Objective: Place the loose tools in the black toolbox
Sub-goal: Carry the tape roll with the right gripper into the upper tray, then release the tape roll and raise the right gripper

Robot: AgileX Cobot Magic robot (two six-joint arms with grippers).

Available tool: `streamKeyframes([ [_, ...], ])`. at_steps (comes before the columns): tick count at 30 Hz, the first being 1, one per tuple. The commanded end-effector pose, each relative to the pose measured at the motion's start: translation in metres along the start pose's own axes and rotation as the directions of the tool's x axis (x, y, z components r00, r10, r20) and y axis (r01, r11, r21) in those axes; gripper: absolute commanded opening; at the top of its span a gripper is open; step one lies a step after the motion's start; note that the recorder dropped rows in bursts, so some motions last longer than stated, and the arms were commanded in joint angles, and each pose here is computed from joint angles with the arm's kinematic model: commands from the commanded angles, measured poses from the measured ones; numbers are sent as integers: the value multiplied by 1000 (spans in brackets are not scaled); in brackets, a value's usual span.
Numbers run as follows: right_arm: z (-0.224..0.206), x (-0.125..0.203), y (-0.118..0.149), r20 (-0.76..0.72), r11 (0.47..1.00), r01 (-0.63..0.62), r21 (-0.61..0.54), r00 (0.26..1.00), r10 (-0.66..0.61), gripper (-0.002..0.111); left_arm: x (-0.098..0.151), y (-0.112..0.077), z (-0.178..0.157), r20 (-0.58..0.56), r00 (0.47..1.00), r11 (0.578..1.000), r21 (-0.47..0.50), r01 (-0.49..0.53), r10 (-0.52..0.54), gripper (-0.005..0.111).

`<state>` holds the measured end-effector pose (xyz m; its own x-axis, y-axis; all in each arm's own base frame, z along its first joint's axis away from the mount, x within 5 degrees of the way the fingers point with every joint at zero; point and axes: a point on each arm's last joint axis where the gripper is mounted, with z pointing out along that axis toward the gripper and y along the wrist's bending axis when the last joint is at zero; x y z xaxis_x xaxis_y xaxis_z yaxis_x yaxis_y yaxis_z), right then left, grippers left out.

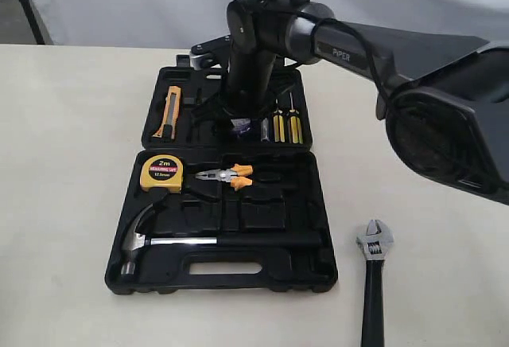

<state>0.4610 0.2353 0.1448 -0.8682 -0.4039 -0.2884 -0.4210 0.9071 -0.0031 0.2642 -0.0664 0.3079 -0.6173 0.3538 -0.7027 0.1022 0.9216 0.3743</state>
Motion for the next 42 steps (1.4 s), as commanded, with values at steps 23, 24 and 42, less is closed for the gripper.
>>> streamKeyframes([
  [23,-37,-12,-5,102,997,-76,-21,992,78,62,2,0,-1,7,1000,1000,14,22,-22,1],
  [24,-42,-13,-7,112,997,-79,-22,990,81,61,2,0,-1,7,1000,1000,14,22,-22,1],
  [42,-4,-4,-6,27,994,-101,-37,994,102,0,2,0,-1,7,1000,1000,14,22,-22,1],
])
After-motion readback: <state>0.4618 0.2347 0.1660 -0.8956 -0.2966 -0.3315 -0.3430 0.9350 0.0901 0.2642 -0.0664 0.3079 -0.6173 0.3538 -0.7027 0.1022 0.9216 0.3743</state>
